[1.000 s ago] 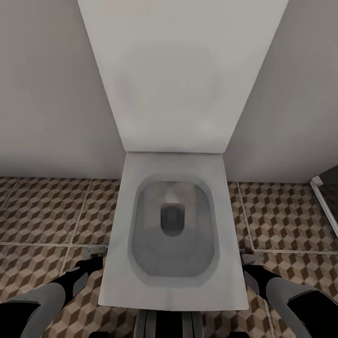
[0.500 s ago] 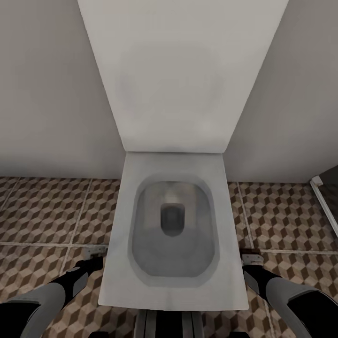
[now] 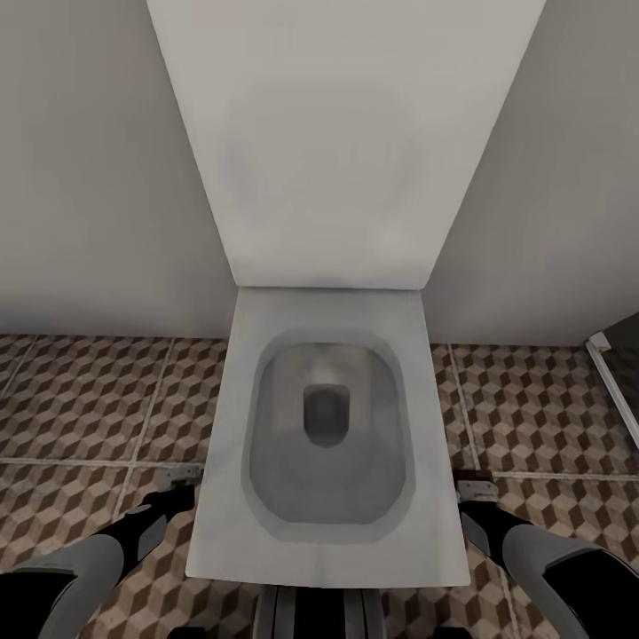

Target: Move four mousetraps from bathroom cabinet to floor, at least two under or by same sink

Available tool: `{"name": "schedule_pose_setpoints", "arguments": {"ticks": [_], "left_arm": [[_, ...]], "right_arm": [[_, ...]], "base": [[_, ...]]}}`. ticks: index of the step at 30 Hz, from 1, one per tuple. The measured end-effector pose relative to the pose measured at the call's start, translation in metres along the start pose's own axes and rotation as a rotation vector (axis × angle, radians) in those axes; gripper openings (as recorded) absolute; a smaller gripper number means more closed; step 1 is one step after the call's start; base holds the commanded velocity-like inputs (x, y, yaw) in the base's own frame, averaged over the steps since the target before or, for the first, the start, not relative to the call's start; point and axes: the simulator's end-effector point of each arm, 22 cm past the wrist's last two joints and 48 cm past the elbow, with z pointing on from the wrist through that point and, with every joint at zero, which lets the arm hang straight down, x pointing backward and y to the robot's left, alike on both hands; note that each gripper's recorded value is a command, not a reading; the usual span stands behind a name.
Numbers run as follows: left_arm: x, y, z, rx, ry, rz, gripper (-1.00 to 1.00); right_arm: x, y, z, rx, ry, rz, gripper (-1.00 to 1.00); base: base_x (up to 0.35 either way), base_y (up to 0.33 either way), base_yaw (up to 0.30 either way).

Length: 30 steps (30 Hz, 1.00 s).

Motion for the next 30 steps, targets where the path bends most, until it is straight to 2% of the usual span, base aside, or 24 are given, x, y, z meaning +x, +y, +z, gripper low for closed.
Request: {"name": "schedule_pose_setpoints", "arguments": {"ticks": [30], "left_arm": [[0.0001,-0.0002,0.0,0.001,0.001,-0.001,-1.0]], "right_arm": [[-0.0026,0.0011,-0.0001,-0.001,-0.012,0.001,1.0]], "base": [[0.0,0.0,0.0]]}}
